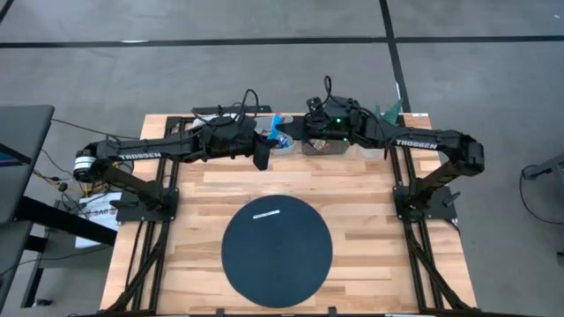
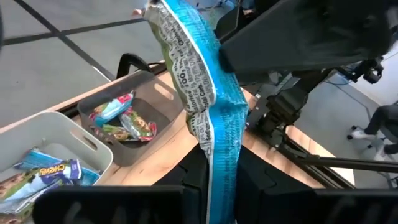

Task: Pick and place Granola Bars by type
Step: Put the red granola bar into the black bin, then return to Home Position

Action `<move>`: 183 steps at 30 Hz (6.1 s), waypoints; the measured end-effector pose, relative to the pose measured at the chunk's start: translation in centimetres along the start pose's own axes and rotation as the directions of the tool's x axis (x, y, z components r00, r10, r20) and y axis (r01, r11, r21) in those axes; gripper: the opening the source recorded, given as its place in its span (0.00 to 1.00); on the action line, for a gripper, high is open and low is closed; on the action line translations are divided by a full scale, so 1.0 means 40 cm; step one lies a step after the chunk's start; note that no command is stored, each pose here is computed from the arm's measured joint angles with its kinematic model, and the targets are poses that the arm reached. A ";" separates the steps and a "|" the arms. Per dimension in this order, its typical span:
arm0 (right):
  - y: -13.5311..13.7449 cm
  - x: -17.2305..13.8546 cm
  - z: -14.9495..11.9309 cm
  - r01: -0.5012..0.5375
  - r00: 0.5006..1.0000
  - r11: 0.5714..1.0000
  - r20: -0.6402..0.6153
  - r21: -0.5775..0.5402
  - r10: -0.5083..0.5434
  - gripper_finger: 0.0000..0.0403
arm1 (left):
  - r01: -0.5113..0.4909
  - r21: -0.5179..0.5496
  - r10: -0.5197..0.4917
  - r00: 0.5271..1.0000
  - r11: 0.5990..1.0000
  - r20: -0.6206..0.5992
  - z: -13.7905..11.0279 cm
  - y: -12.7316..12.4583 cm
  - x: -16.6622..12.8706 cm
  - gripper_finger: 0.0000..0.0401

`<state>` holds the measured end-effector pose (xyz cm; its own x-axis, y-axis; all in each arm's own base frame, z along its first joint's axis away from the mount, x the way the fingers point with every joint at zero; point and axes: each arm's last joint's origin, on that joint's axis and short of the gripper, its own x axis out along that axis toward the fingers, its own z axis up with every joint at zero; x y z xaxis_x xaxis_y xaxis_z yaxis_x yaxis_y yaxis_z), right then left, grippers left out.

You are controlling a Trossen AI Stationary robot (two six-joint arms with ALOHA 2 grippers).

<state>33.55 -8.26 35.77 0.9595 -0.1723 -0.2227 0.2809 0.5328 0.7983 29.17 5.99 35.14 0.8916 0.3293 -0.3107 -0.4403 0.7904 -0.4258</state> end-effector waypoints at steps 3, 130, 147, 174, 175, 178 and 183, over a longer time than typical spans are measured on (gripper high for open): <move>0.001 -0.001 0.003 -0.008 1.000 1.000 0.002 -0.008 0.008 0.26 | 0.005 0.009 -0.005 1.000 1.000 0.014 0.005 -0.002 -0.006 0.09; -0.258 -0.562 -0.385 -0.462 0.771 0.565 0.005 -0.683 0.637 0.34 | 0.000 -0.048 0.003 0.999 0.999 0.051 0.031 -0.024 -0.178 0.43; -0.340 -0.523 -0.464 -0.462 0.806 0.540 -0.079 -0.704 0.587 0.33 | 0.007 -0.078 -0.004 0.999 0.997 0.038 0.028 -0.025 -0.178 0.43; -0.417 -0.498 -0.529 -0.508 0.856 0.320 -0.428 -0.799 0.291 0.33 | 0.429 0.095 -0.416 0.900 0.898 -0.130 0.008 -0.090 -0.196 0.43; -0.417 -0.499 -0.529 -0.507 0.856 0.309 -0.427 -0.805 0.291 0.33 | 0.464 0.137 -0.451 0.885 0.875 -0.111 0.011 -0.102 -0.200 0.43; -0.417 -0.498 -0.528 -0.504 0.857 0.303 -0.426 -0.809 0.289 0.33 | 0.516 0.251 -0.513 0.854 0.819 -0.081 0.011 -0.127 -0.236 0.43; -0.417 -0.498 -0.528 -0.505 0.857 0.303 -0.427 -0.809 0.288 0.33 | 0.597 0.352 -0.627 0.778 0.721 -0.034 -0.084 -0.124 -0.267 0.43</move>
<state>10.13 3.79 15.08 0.9115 0.3597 -0.1994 -0.3838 0.9181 -0.0985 21.47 -3.19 37.74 0.9664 -0.2572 -0.0040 0.2516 0.9484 -0.1929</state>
